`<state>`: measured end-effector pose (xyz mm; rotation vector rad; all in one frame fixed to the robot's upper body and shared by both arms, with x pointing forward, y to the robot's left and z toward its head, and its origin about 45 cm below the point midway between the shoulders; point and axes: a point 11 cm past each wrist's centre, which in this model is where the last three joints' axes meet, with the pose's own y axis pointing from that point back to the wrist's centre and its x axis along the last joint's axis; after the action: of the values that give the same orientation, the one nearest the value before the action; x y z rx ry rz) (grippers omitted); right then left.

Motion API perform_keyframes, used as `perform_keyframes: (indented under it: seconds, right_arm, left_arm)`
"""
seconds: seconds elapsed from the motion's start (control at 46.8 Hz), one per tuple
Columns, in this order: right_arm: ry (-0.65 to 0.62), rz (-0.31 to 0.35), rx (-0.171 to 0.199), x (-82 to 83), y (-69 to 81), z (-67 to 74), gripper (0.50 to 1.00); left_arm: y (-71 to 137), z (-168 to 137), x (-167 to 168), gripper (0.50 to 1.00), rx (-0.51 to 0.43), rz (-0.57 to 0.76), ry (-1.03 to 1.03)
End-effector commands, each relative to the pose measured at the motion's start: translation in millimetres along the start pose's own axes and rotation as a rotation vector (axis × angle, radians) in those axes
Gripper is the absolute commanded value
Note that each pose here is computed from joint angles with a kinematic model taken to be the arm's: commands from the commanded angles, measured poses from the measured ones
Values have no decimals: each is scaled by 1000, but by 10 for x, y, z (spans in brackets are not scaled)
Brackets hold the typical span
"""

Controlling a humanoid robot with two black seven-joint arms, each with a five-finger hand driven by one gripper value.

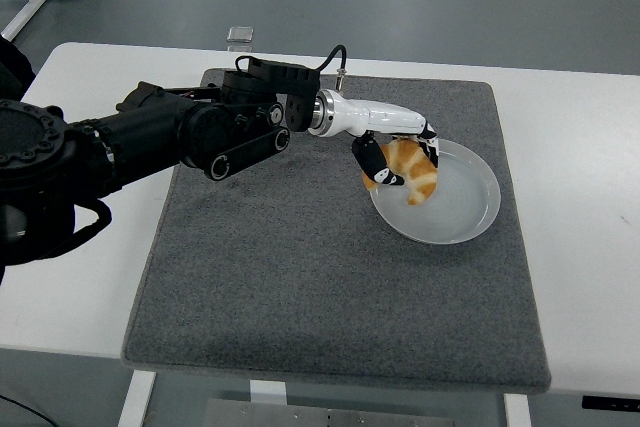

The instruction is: Place the bread on the plate

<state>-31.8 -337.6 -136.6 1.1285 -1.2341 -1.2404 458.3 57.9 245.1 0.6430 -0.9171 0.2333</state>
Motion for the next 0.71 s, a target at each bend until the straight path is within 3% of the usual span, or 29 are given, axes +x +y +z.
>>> perform_keyframes:
  seconds: [0.0,0.684]
  right_arm:
    - [0,0,0,-1,0,1,952]
    - [3,-2,-1,-3,0,1,952]
  left_arm:
    - [34,-97,32,500,27,29,-2]
    - [14,-100,-91,500,-4,74,26]
